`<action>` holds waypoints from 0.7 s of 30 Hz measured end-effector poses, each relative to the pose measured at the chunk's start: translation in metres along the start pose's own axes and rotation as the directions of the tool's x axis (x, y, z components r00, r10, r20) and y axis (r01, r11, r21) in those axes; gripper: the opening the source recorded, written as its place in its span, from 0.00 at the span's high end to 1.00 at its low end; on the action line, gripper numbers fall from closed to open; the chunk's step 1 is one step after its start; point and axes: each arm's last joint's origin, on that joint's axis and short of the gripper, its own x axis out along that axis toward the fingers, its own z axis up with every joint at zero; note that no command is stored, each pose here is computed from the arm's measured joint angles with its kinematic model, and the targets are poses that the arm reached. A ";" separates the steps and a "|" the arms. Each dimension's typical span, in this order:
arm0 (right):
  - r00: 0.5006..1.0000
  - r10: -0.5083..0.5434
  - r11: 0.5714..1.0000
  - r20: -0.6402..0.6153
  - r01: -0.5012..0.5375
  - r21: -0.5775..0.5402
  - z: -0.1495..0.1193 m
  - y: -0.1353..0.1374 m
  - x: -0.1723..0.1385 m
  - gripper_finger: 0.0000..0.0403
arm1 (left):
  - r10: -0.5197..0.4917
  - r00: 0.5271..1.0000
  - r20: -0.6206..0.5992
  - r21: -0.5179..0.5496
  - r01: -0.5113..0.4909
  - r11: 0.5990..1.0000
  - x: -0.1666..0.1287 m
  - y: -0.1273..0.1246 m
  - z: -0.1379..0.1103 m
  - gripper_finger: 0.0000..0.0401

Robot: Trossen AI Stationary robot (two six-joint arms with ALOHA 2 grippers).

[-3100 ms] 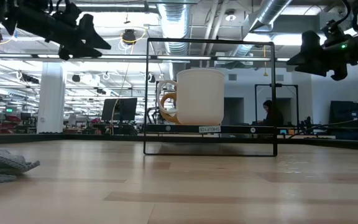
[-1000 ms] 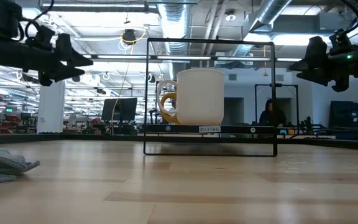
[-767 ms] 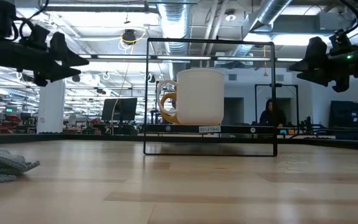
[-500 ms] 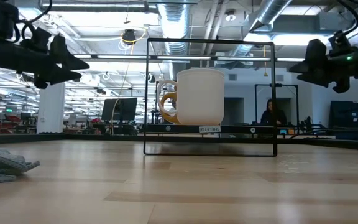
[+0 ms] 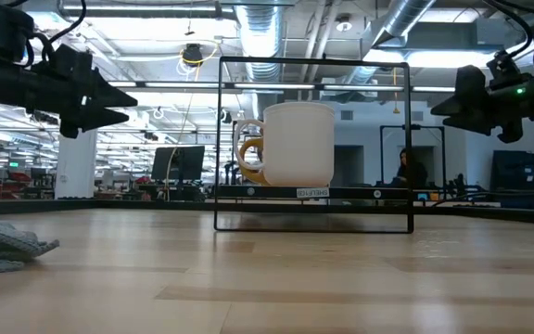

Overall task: Stack small to large cups/mugs on shelf
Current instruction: Return to Home Position

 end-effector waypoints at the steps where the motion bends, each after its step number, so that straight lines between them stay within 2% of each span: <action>1: 1.000 0.000 1.000 0.000 0.000 0.000 0.000 0.000 0.000 0.39 | 0.000 1.000 0.000 0.000 0.000 1.000 0.000 0.000 0.000 0.33; 21: 1.000 0.000 1.000 -0.002 0.000 0.000 0.000 0.000 0.000 0.39 | 0.004 1.000 0.000 -0.002 -0.004 1.000 0.000 0.000 0.000 0.33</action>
